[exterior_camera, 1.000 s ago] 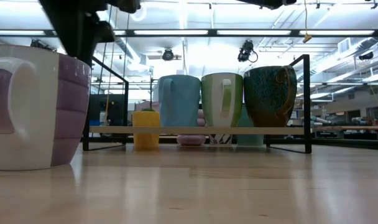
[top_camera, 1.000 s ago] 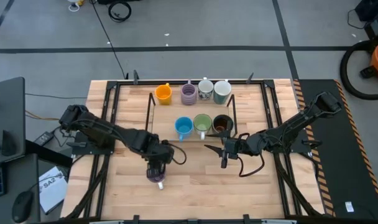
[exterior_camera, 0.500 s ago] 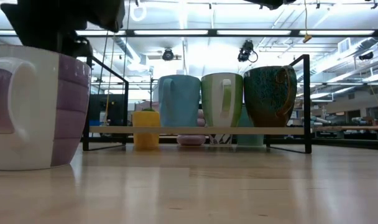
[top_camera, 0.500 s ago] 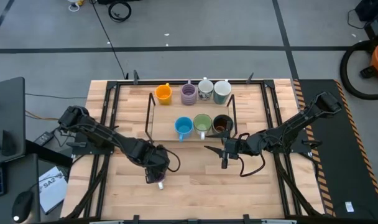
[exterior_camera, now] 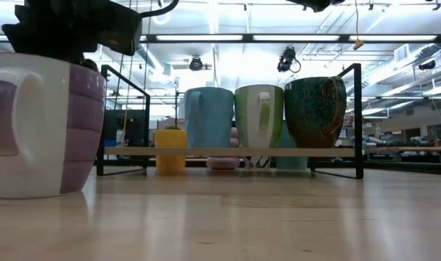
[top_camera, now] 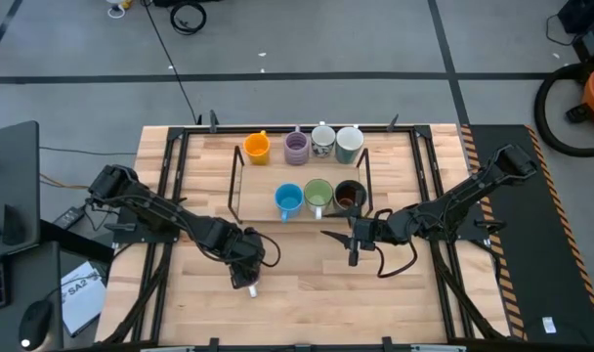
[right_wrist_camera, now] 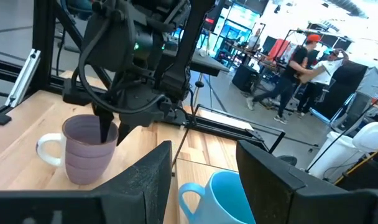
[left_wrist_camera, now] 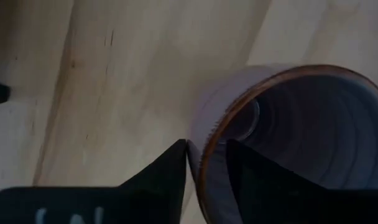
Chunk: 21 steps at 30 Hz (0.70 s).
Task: Place coffee mugs
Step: Put the bottom violet mug on the shelf
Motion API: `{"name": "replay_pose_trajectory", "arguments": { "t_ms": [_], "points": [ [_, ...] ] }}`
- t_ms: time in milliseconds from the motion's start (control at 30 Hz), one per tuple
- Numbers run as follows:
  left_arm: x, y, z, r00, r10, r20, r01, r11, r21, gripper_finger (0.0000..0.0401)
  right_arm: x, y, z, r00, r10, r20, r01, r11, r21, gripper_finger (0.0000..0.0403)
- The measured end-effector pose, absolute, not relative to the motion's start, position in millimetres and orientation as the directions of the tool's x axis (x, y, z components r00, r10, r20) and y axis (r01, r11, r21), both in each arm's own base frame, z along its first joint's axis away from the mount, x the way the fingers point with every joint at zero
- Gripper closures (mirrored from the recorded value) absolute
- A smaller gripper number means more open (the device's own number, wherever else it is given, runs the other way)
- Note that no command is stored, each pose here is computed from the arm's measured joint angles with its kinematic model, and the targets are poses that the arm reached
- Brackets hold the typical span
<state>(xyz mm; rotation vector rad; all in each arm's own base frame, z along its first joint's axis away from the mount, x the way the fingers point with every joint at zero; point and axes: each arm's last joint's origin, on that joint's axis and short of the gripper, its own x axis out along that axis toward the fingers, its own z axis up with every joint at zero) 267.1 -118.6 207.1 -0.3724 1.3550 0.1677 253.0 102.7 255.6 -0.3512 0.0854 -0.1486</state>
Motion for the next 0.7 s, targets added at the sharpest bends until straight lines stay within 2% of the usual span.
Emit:
{"name": "replay_pose_trajectory", "arguments": {
  "t_ms": [133,300,533,700],
  "points": [
    [267.0,-118.8,207.1,0.213,-0.098,-0.972,-0.306,0.938,-0.162,0.032,253.6,101.3,255.7,0.985,-0.165,-0.057,0.135,0.928,-0.346,0.0218],
    [267.3,-117.0,206.9,0.211,-0.092,-0.973,-0.292,0.944,-0.153,0.0379,253.9,101.2,255.7,0.987,-0.147,-0.058,0.12,0.934,-0.337,0.0218],
    [274.2,-109.2,218.5,0.221,-0.081,-0.972,-0.219,0.967,-0.13,0.038,254.6,99.7,255.8,0.987,-0.15,-0.057,0.123,0.935,-0.332,0.0218],
    [284.3,-97.2,241.4,0.268,0.014,-0.963,-0.142,0.99,-0.025,0.038,256.2,99.1,254.0,0.987,-0.149,-0.061,0.122,0.941,-0.316,0.0218]
  ]
}}
